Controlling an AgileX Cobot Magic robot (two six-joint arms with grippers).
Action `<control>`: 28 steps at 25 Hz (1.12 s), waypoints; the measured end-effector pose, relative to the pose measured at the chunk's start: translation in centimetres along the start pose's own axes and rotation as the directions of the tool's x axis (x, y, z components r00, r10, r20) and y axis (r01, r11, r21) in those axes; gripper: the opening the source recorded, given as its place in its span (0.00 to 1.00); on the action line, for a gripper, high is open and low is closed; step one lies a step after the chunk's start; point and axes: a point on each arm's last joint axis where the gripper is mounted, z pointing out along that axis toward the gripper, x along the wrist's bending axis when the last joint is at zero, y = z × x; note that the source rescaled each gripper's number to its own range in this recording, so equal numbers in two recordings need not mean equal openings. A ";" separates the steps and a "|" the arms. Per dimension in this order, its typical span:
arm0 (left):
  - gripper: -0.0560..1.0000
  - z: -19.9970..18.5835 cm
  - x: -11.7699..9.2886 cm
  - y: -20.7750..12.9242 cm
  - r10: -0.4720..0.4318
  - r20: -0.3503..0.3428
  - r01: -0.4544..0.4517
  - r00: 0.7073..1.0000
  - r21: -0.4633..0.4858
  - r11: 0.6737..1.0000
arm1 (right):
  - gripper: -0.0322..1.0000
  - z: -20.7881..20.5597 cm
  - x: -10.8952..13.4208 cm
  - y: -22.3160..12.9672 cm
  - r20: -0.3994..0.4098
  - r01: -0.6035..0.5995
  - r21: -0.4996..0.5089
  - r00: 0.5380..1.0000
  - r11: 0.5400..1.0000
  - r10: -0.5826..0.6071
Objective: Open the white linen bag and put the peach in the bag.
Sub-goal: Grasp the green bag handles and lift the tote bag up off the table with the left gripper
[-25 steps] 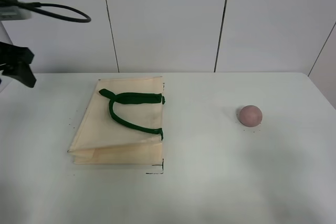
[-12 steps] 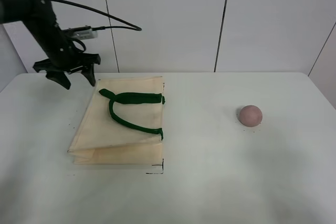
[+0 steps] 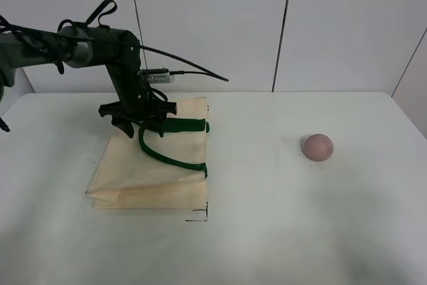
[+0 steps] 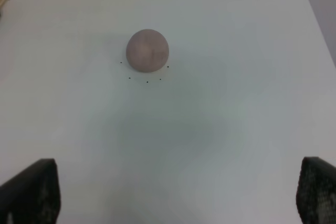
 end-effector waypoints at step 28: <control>0.05 3.5 1.0 1.0 -0.057 -0.042 0.058 0.997 0.039 0.998 | 1.00 0.0 0.0 0.0 0.000 0.000 0.000 1.000 1.000 0.000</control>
